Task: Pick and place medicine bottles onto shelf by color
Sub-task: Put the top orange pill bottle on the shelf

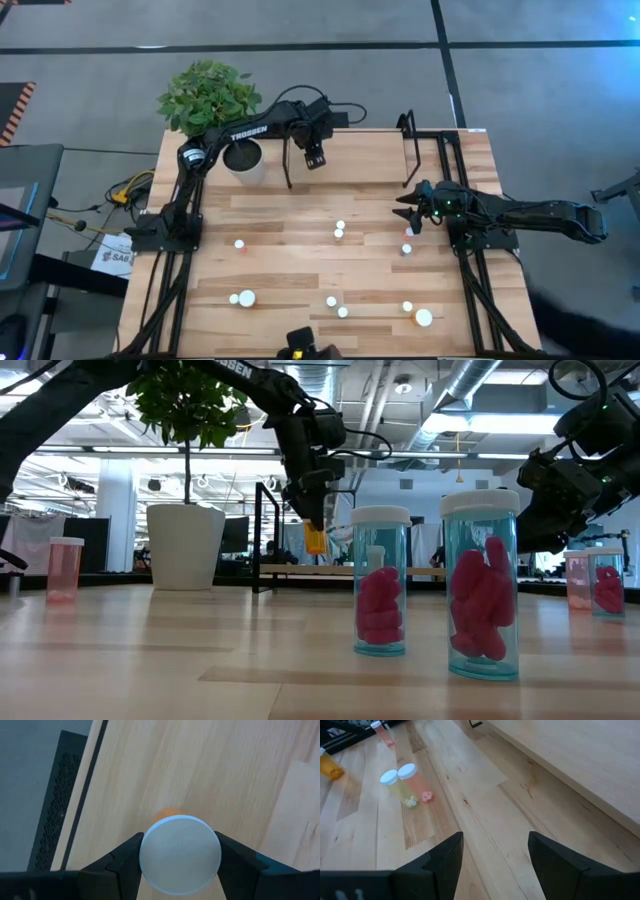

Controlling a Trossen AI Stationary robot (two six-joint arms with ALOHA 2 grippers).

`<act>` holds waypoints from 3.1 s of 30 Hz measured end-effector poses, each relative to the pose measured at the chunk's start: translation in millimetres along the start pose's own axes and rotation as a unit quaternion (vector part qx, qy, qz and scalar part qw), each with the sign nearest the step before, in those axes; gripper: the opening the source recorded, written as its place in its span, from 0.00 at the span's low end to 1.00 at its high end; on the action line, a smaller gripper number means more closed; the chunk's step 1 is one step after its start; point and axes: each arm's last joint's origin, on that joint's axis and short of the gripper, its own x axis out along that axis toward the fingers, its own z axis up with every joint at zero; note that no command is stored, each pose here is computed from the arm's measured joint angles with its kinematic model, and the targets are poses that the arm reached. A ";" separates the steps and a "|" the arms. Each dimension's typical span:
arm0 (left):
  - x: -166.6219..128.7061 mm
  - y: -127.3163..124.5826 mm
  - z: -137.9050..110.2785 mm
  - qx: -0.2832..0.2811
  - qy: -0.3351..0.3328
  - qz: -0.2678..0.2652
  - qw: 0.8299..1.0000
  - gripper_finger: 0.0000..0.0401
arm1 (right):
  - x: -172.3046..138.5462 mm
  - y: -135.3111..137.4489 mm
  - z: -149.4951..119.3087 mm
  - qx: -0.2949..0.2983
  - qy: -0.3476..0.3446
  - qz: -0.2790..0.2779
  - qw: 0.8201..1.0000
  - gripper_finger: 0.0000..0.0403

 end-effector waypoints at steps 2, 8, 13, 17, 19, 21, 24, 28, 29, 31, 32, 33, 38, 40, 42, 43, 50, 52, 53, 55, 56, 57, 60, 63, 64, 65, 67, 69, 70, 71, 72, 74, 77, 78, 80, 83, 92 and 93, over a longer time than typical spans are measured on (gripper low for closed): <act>0.0 1.4 -0.1 0.005 -0.001 0.001 1.000 0.49 | 0.0 0.0 0.0 0.000 0.000 0.000 1.000 0.62; 2.9 4.9 -1.2 0.054 0.003 0.002 0.999 0.49 | 0.0 0.0 0.0 0.000 0.000 0.000 1.000 0.62; 14.2 9.7 -3.5 0.077 0.015 -0.011 0.997 0.49 | 0.0 0.0 0.0 0.000 0.000 0.000 1.000 0.62; 14.5 13.6 -3.2 0.076 0.009 -0.011 0.997 0.49 | 0.0 0.0 0.0 0.000 0.000 0.000 1.000 0.62; 13.9 17.0 -3.6 0.074 0.007 -0.008 0.997 0.49 | 0.0 0.0 0.0 0.000 0.000 0.000 1.000 0.62; 14.1 21.5 -4.7 0.073 0.008 -0.006 0.997 0.49 | 0.0 0.0 0.1 0.000 0.000 0.000 1.000 0.62; 18.5 25.8 -4.6 0.077 0.006 -0.003 0.997 0.49 | 0.0 0.0 0.0 0.000 0.000 0.000 1.000 0.62; 25.8 29.4 -5.3 0.085 0.007 -0.009 0.996 0.49 | 0.0 0.0 0.1 0.000 -0.001 0.000 1.000 0.62; 26.9 31.0 -4.6 0.084 0.003 -0.009 0.996 0.49 | 0.0 0.0 0.1 0.000 0.000 0.000 1.000 0.62; 26.8 31.7 -6.0 0.083 0.008 -0.012 0.996 0.49 | 0.0 0.0 0.1 0.000 -0.001 0.000 1.000 0.62; 26.9 32.0 -5.4 0.084 0.005 -0.011 0.996 0.49 | 0.0 0.0 0.1 0.000 0.000 0.000 1.000 0.62; 27.0 32.2 -5.0 0.085 0.004 -0.008 0.996 0.49 | 0.0 0.0 0.1 0.000 0.000 0.000 1.000 0.62; 27.0 37.9 -5.7 0.081 0.003 0.002 0.997 0.49 | 0.0 0.0 0.1 0.000 -0.001 0.000 1.000 0.62; 27.1 39.8 -5.9 0.081 0.003 0.006 0.997 0.49 | 0.0 0.0 0.1 0.000 -0.001 0.000 1.000 0.62; 27.1 41.8 -6.4 0.079 0.004 0.008 0.997 0.49 | 0.0 0.0 0.1 0.000 -0.001 0.000 1.000 0.62; 27.1 42.7 -6.7 0.078 0.004 0.009 0.997 0.49 | 0.0 0.0 0.1 0.000 -0.001 0.000 1.000 0.62; 27.0 44.4 -7.6 0.072 0.005 0.009 0.997 0.49 | 0.0 0.0 0.1 0.000 0.000 0.000 1.000 0.62; 27.0 44.5 -7.6 0.069 0.006 0.009 0.998 0.49 | 0.0 0.0 0.0 0.000 0.000 0.000 1.000 0.62; 27.0 44.5 -7.6 0.068 0.006 0.009 0.998 0.49 | 0.0 0.0 0.1 0.000 0.000 0.000 1.000 0.62; 27.0 44.5 -7.6 0.068 0.006 0.010 0.998 0.49 | 0.0 0.0 0.0 0.000 0.000 0.000 1.000 0.62; 27.0 44.5 -7.6 0.067 0.006 0.010 0.998 0.50 | 0.0 0.0 0.1 0.000 0.000 0.000 1.000 0.62; 27.0 44.5 -7.6 0.067 0.006 0.010 0.998 0.50 | 0.0 0.0 0.1 0.000 0.000 0.000 1.000 0.62; 27.3 44.5 -7.6 0.067 0.007 0.012 0.998 0.54 | 0.0 0.0 0.1 0.000 0.000 0.000 1.000 0.62; 27.7 44.5 -7.4 0.066 0.006 0.012 0.998 0.56 | 0.0 0.0 0.0 0.000 0.000 0.000 1.000 0.62; 27.7 44.5 -7.2 0.065 0.005 0.013 0.998 0.57 | 0.0 0.0 0.0 0.000 0.000 0.000 1.000 0.62; 27.7 44.6 -7.0 0.063 0.005 0.014 0.998 0.58 | 0.0 0.0 0.0 0.000 0.000 0.000 1.000 0.62; 27.7 45.0 -6.8 0.060 0.005 0.020 0.998 0.59 | 0.0 0.0 0.0 0.000 0.000 0.000 1.000 0.62; 27.7 45.5 -6.1 0.056 0.003 0.026 0.998 0.60 | 0.0 0.0 0.0 0.000 0.000 0.000 1.000 0.62; 27.6 45.8 -5.8 0.054 0.001 0.028 0.998 0.60 | 0.0 -0.1 0.0 0.000 0.000 0.000 1.000 0.62; 27.6 46.0 -5.5 0.051 0.000 0.030 0.998 0.60 | 0.0 0.0 0.0 0.000 0.000 0.000 1.000 0.62; 27.6 46.3 -5.3 0.049 -0.001 0.030 0.998 0.61 | 0.0 0.0 0.0 0.000 0.000 0.000 1.000 0.62; 27.6 46.4 -5.1 0.044 -0.002 0.032 0.999 0.62 | 0.0 0.0 0.0 0.000 0.000 0.000 1.000 0.62; 27.6 46.9 -4.7 0.041 -0.003 0.039 0.998 0.63 | 0.0 0.0 0.0 0.000 0.000 0.000 1.000 0.62; 27.6 47.1 -4.5 0.041 -0.003 0.040 0.998 0.63 | 0.0 0.0 0.0 0.000 0.000 0.000 1.000 0.62; 27.5 47.4 -4.0 0.041 -0.005 0.044 0.998 0.63 | 0.0 0.0 0.0 0.000 0.000 0.000 1.000 0.62; 27.5 47.7 -3.4 0.035 -0.008 0.047 0.998 0.64 | 0.0 0.0 0.0 0.000 0.000 0.000 1.000 0.62; 27.5 47.8 -3.4 0.019 -0.009 0.047 0.999 0.64 | 0.0 0.0 0.0 0.000 0.000 0.000 1.000 0.62; 27.5 47.8 -3.4 0.022 -0.009 0.047 0.999 0.64 | 0.0 0.0 0.1 0.000 0.000 0.000 1.000 0.62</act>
